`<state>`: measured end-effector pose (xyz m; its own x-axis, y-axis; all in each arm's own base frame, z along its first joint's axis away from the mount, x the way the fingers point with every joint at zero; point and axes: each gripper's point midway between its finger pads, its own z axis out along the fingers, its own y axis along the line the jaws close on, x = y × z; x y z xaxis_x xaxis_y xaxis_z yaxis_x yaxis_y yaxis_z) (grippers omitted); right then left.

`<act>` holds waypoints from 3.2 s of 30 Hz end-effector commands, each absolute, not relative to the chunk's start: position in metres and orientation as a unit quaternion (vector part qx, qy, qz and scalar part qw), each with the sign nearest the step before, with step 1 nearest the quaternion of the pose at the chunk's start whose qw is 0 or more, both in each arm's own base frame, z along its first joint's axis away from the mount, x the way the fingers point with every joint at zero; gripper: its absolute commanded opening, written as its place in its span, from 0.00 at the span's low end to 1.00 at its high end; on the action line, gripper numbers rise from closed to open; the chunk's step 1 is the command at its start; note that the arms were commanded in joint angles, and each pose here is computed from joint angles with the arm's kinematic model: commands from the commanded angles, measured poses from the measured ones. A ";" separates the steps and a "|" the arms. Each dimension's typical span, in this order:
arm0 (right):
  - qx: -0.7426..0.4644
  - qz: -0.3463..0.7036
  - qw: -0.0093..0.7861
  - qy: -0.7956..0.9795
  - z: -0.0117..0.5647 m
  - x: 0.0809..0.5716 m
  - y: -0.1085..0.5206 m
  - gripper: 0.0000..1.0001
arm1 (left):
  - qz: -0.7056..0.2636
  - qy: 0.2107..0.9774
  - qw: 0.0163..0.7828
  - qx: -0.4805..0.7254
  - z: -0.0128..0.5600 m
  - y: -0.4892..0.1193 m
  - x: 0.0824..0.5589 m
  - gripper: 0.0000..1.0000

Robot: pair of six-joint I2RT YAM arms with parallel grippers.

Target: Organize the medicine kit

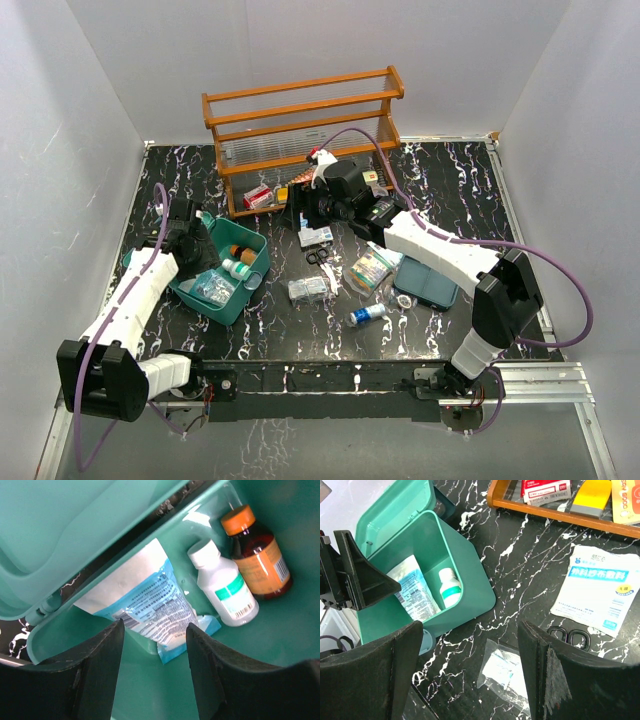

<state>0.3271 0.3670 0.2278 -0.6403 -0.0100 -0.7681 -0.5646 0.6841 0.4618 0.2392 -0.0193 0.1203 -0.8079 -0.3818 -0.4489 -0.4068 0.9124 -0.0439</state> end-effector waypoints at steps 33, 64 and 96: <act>-0.132 0.313 0.453 0.825 0.244 0.342 0.339 0.73 | 0.090 0.920 0.254 -0.285 0.061 -0.014 0.256 0.34; 0.038 0.062 0.398 0.915 0.133 0.332 0.193 0.71 | -0.048 0.821 0.532 -0.202 0.253 -0.033 0.311 0.58; 0.137 -0.019 0.242 0.960 0.037 0.304 0.175 0.26 | -0.198 0.806 0.532 -0.165 0.263 -0.072 0.258 0.64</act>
